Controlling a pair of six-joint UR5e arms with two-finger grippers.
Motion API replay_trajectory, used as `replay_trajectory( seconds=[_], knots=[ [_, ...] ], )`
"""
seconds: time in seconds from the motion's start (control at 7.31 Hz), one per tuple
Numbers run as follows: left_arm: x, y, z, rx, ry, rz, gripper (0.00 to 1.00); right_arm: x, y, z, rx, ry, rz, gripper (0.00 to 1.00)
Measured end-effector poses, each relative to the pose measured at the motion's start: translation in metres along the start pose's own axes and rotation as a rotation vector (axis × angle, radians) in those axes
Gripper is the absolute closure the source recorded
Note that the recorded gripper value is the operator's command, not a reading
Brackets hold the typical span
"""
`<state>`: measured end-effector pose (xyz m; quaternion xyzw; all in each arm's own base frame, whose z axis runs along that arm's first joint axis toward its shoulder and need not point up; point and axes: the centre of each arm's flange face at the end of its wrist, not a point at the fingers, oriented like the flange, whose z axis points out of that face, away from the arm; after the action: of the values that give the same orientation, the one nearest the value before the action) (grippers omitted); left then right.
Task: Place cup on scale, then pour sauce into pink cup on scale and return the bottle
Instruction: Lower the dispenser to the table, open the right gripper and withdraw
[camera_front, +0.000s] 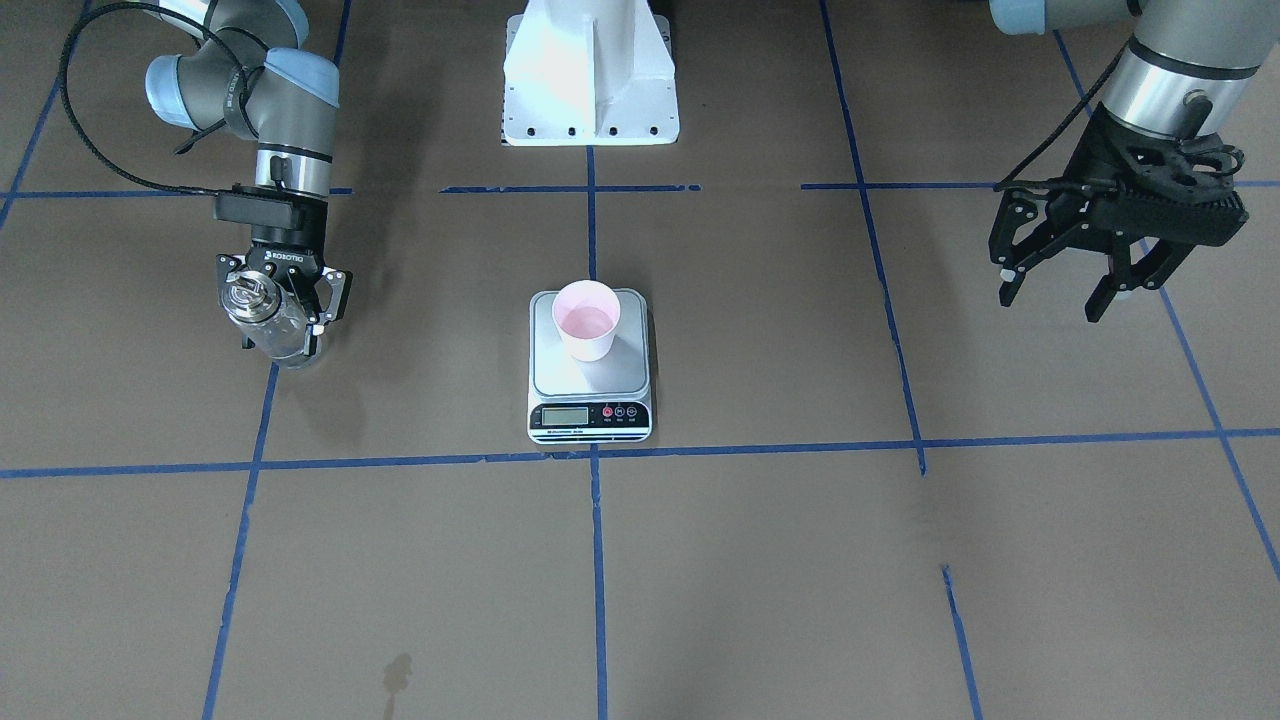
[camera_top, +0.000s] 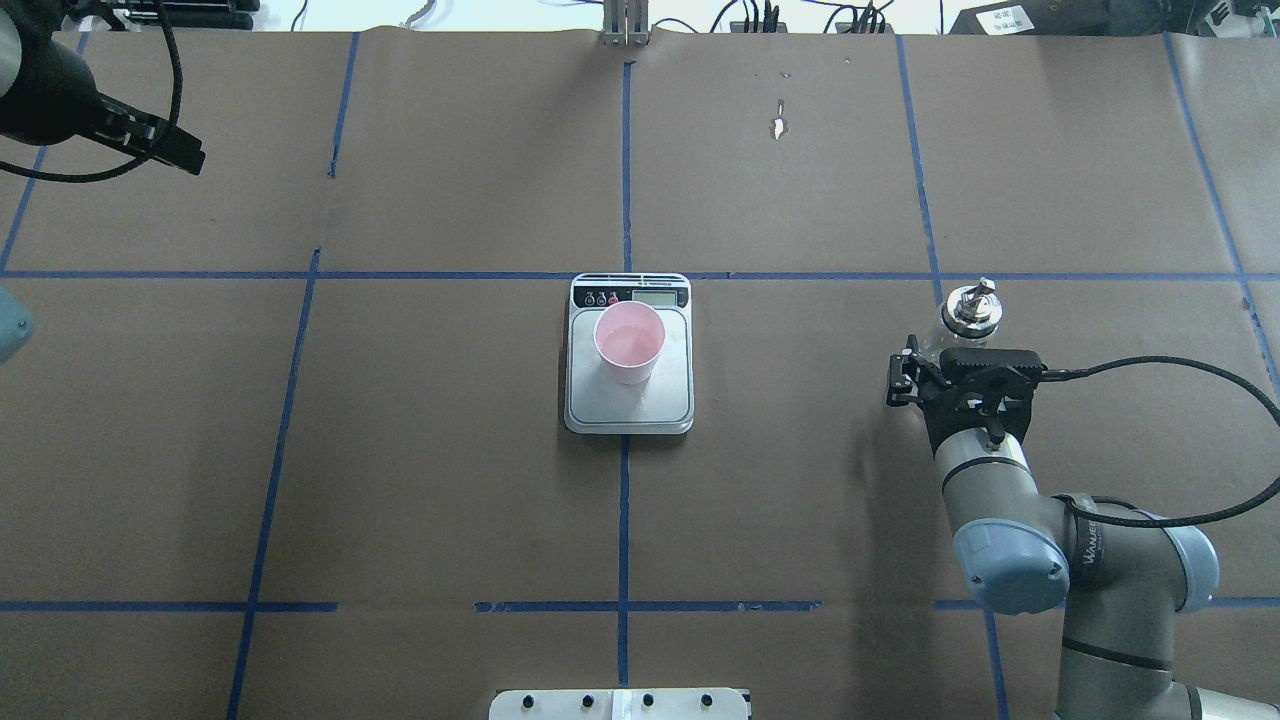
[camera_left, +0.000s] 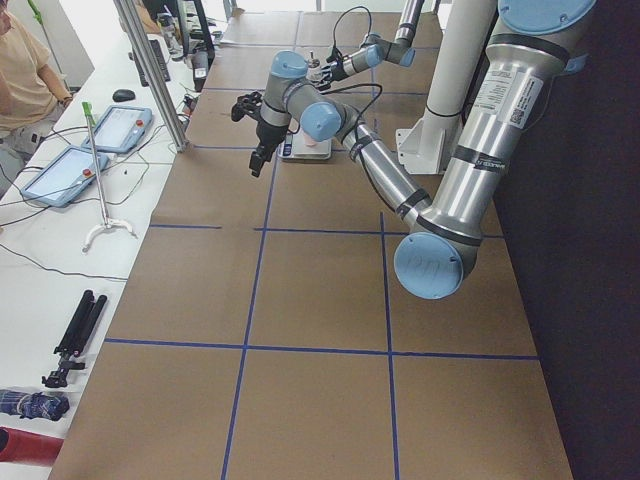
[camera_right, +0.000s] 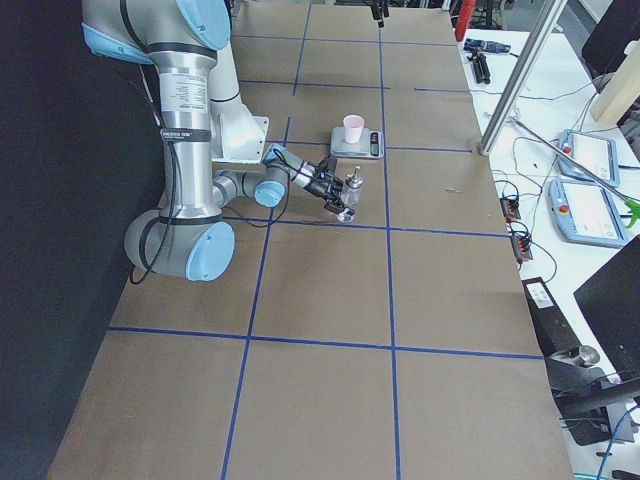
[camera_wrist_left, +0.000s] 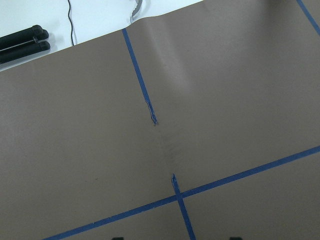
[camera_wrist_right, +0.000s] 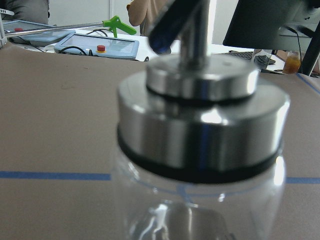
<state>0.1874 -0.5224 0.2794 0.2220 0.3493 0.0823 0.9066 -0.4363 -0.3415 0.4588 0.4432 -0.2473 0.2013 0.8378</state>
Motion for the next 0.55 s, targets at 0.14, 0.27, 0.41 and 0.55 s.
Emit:
replay_trajectory(
  seconds=[0.14,0.27,0.41,0.55],
  knots=[
    [-0.0004,0.0,0.0002,0.0,-0.001,-0.001,0.23,-0.0003,0.0002,0.0009,0.003,-0.014,0.017,1.0],
    [-0.0006,0.0,0.0005,-0.001,-0.001,-0.001,0.23,0.001,0.0021,0.0029,0.006,-0.023,0.028,0.95],
    [-0.0007,0.0001,0.0006,-0.001,-0.001,-0.001,0.23,0.0021,0.004,0.0047,0.008,-0.026,0.03,0.85],
    [-0.0007,0.0001,0.0006,-0.001,-0.001,0.0,0.23,0.0029,0.0057,0.0062,0.009,-0.025,0.03,0.61]
  ],
)
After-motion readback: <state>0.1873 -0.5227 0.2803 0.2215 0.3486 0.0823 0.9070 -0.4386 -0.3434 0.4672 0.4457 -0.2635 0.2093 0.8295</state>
